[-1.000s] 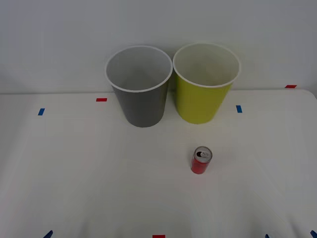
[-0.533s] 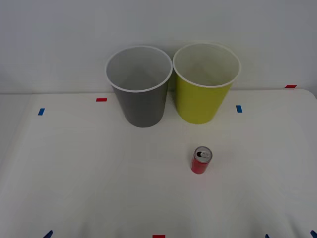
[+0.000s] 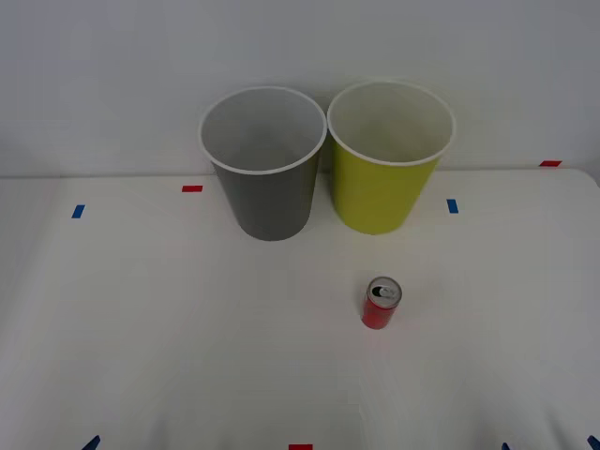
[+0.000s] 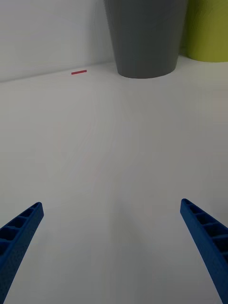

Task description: Put cans in the gray bin and PET bottles in the light green bin.

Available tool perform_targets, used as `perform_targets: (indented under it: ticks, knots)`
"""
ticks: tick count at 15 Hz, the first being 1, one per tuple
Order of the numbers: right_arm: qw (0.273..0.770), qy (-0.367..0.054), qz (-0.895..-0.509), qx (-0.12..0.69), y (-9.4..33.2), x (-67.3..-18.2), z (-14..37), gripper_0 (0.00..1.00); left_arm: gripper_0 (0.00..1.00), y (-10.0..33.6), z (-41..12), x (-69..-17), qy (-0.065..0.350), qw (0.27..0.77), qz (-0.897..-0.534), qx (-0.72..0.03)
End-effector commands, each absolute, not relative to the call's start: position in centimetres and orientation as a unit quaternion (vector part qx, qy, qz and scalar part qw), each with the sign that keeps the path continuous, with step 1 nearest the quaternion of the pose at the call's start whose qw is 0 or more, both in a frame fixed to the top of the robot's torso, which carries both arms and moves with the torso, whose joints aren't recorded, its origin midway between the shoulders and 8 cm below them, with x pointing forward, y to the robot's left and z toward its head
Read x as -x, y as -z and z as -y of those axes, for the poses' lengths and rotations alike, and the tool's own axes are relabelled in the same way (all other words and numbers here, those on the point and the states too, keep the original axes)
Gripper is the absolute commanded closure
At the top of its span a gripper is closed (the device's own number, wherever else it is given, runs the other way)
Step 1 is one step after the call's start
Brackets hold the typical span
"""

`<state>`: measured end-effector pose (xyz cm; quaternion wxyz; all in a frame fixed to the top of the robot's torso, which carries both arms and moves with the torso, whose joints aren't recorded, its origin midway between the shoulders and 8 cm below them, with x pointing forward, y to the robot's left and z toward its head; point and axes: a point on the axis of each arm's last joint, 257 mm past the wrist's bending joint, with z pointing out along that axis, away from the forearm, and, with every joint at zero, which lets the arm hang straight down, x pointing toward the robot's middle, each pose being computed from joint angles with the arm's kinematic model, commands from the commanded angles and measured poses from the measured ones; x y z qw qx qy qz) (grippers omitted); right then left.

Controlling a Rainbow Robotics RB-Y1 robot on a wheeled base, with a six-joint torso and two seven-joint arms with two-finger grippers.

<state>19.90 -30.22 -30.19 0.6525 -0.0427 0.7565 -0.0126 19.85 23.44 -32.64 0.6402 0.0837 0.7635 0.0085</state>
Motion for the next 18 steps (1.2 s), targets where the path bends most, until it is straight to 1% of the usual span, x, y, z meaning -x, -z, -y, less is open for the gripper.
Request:
perform_targets:
  ticks: [1,18]
  knots:
    - [0.653,0.013,-0.756,0.043,30.19,-19.9,30.22,0.0,0.0,32.64,-23.44,-19.85,-0.008,0.64,-0.764,-0.084]
    - [0.653,0.013,-0.756,0.043,30.19,-19.9,30.22,0.0,0.0,32.64,-23.44,-19.85,-0.008,0.64,-0.764,-0.084]
